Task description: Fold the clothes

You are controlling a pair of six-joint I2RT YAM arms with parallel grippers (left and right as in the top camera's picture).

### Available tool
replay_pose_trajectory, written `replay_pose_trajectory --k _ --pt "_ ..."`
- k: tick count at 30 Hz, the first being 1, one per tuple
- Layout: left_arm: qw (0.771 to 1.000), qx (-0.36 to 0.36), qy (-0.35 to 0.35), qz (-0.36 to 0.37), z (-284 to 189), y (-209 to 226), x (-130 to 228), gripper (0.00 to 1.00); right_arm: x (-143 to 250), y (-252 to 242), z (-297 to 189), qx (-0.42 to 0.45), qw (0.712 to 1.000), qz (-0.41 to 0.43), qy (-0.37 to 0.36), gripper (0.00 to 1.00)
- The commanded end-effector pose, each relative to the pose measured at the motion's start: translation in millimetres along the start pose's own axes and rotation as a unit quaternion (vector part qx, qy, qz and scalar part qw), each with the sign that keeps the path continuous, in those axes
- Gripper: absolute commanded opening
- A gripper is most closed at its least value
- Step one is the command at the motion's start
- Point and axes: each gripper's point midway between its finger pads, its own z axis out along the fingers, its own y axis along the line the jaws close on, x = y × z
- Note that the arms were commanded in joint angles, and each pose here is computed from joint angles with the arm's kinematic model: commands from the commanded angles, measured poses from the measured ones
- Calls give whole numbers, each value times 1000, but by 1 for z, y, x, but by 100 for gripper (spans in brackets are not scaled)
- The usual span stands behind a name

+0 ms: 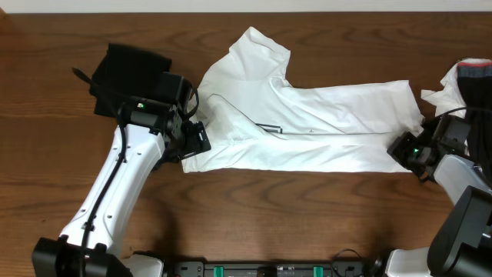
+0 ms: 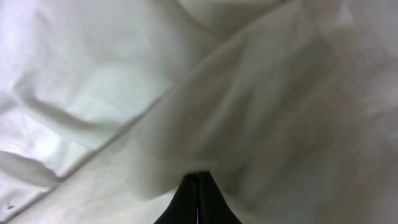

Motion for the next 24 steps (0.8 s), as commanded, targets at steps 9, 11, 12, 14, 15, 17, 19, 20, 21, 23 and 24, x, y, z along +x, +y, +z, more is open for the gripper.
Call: replay_pose_trajectory --k 9,11,12,14,15,17,19,20,21,23,24 --pt "1000 -2 -5 -4 -3 1 -3 98 -22 18 -1 -35 998 -18 -45 2" --pt "1000 -2 -5 -4 -3 1 -3 98 -30 21 -2 -41 997 -24 -62 4" --pt "1000 -2 -5 -4 -3 1 -3 98 -33 22 -3 -43 996 -27 -69 6" --pt "1000 -1 -6 -4 -3 1 -3 98 -40 25 -4 -47 995 -32 -82 9" --pt "1000 -2 -5 -4 -3 1 -3 98 -42 25 -5 -47 994 -34 -88 11" --pt "1000 -1 -6 -4 -3 1 -3 98 -49 28 -6 -53 993 -39 -101 13" --pt "1000 -1 -6 -4 -3 1 -3 98 -58 32 -8 -60 990 -47 -120 14" --pt "1000 -2 -5 -4 -3 1 -3 98 -64 41 -11 -78 986 -63 -133 14" --pt "1000 -2 -5 -4 -3 1 -3 98 -68 53 -15 -106 981 -83 -140 16" --pt "1000 -2 -5 -4 -3 1 -3 98 -73 72 -23 -151 972 -107 -147 17" --pt "1000 -2 -5 -4 -3 1 -3 98 -76 82 -27 -172 967 -115 -147 17"
